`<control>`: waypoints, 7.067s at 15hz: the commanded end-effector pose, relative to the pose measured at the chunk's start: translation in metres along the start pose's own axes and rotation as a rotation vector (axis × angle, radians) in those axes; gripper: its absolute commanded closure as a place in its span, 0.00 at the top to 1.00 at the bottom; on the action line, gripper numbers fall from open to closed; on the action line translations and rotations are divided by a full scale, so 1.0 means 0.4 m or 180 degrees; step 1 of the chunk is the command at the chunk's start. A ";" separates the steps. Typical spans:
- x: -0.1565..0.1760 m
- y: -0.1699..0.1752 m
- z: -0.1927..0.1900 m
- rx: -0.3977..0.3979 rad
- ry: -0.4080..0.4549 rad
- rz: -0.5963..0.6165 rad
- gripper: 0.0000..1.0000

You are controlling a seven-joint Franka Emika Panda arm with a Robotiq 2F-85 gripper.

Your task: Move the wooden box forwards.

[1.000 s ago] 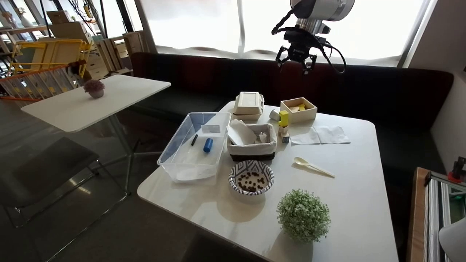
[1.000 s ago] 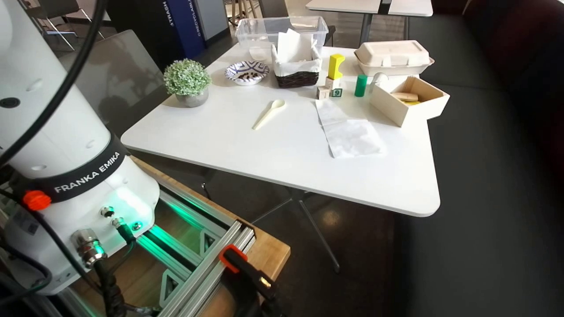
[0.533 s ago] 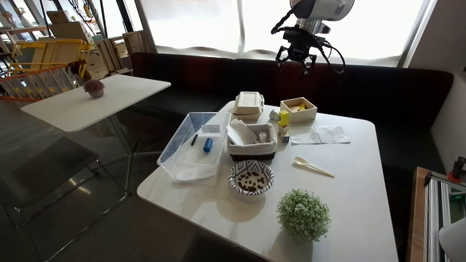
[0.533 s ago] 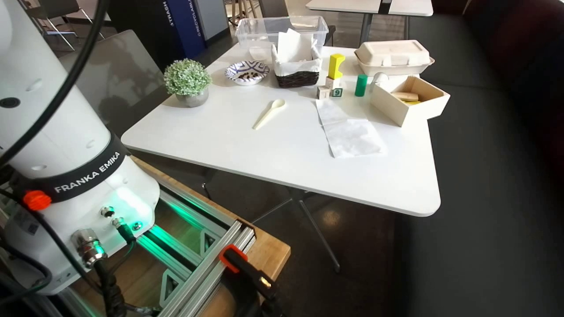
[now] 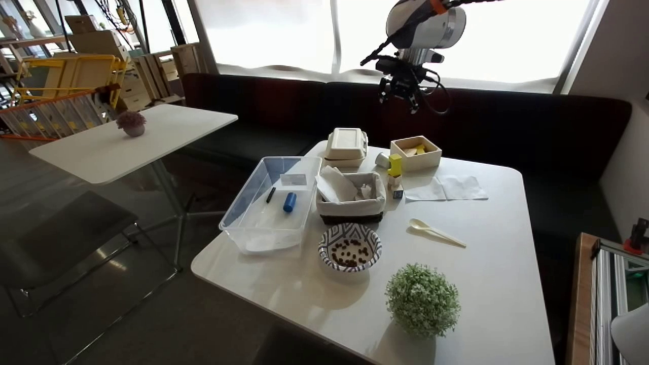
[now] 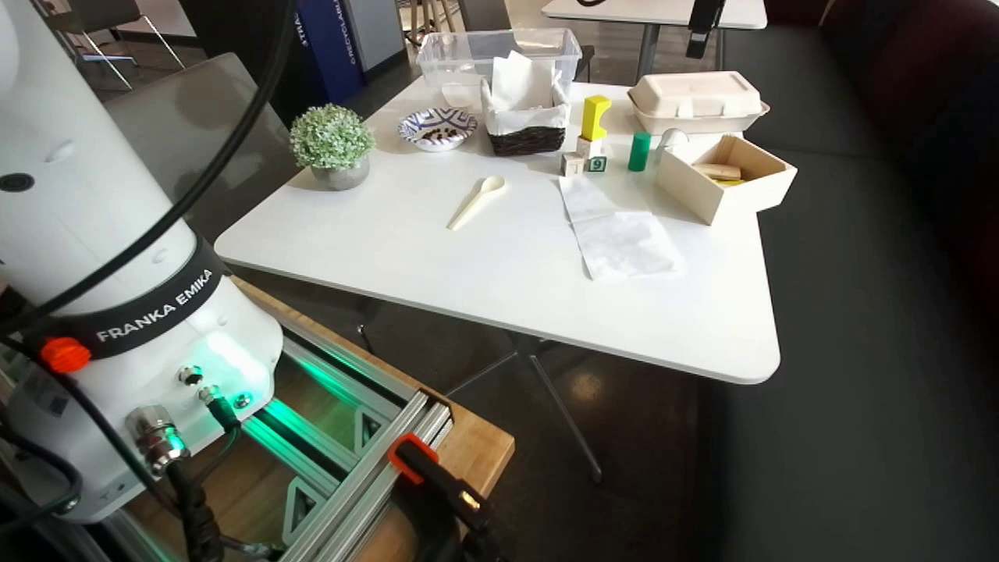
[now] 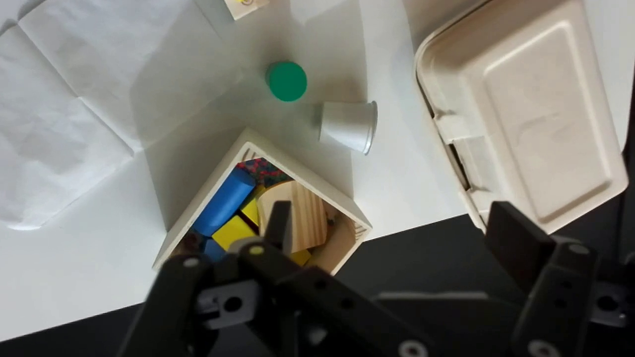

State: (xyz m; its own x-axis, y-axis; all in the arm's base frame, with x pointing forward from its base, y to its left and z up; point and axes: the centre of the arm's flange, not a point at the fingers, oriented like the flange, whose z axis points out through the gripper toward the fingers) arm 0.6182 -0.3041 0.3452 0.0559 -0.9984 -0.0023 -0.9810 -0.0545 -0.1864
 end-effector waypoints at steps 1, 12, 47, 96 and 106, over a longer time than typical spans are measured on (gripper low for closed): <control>0.081 -0.076 0.112 -0.0011 0.0037 0.0403 1.00; 0.214 -0.089 0.314 -0.0055 0.0087 0.1170 1.00; 0.212 -0.061 0.278 -0.0518 -0.0112 0.0956 0.05; -0.013 0.304 0.221 -0.0858 -0.0378 0.1206 1.00; -0.237 0.421 -0.048 -0.1091 0.0187 -0.0572 1.00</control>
State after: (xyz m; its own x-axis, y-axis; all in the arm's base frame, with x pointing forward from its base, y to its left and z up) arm 0.4783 -0.2619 0.3069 0.0865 -0.9950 0.0508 -0.9871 -0.0787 0.1394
